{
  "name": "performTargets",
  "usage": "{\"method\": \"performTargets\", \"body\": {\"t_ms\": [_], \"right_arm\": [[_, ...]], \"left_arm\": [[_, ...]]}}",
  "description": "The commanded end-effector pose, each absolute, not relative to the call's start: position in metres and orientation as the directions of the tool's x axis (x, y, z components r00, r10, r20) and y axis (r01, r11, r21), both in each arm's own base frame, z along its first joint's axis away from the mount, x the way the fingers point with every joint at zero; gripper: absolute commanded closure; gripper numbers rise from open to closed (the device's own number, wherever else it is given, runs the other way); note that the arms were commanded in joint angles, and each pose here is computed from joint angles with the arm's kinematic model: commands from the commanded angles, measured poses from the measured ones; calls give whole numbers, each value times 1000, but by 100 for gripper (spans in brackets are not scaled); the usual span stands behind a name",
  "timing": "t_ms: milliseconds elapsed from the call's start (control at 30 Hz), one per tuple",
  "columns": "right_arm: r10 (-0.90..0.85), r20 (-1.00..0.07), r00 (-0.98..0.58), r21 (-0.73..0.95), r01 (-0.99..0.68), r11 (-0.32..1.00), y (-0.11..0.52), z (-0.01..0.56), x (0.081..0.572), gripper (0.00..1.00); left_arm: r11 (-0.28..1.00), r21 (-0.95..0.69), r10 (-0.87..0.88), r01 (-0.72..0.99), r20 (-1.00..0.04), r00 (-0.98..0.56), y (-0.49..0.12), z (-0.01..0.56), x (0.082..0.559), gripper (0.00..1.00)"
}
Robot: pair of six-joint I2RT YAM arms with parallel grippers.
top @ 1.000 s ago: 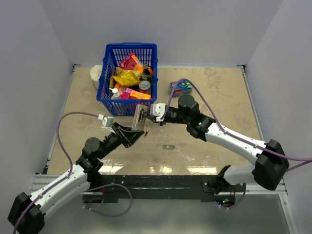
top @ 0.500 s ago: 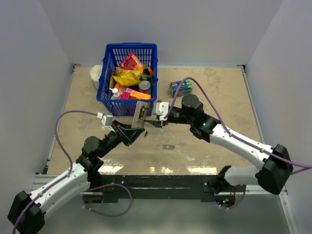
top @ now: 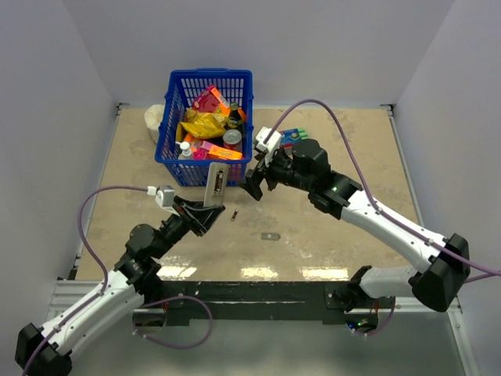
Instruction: Load the batteries into the remote control
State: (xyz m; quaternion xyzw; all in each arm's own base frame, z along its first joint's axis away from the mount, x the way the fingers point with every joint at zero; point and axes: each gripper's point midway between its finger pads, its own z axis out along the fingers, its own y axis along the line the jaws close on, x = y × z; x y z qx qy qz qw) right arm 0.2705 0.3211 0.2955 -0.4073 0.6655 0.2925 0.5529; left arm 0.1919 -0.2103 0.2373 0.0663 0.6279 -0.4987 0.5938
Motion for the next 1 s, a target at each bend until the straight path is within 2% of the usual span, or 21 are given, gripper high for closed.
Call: {"method": "performTargets", "body": {"t_ms": [0,200,300,400,567,967], "right_arm": [[-275,-915,-296,60,-772,633,306,250,280,4],[-277,-794,-541,184,-649,738,306,183,283,23],[-264,-739,-619,206,-582,787,318,155,274,24],[-255,-740,-622,180,-549,816,339,145,264,24],[-226,-727,-648,103,-429,897,351,107,266,31],[-175,-765,-620,28,-304,952,380,67,274,48]], "left_arm": [[592,-570,-526,569,-809,-263,-190,229,204,100],[714,-588,-536,379,-808,-244,-156,217,217,100],[744,-578,-538,334,-815,-213,-144,221,219,100],[758,-558,-529,337,-829,-181,-139,228,219,100],[769,-534,-514,352,-844,-156,-137,235,218,100],[781,-513,-490,357,-857,-159,-135,231,214,100]]}}
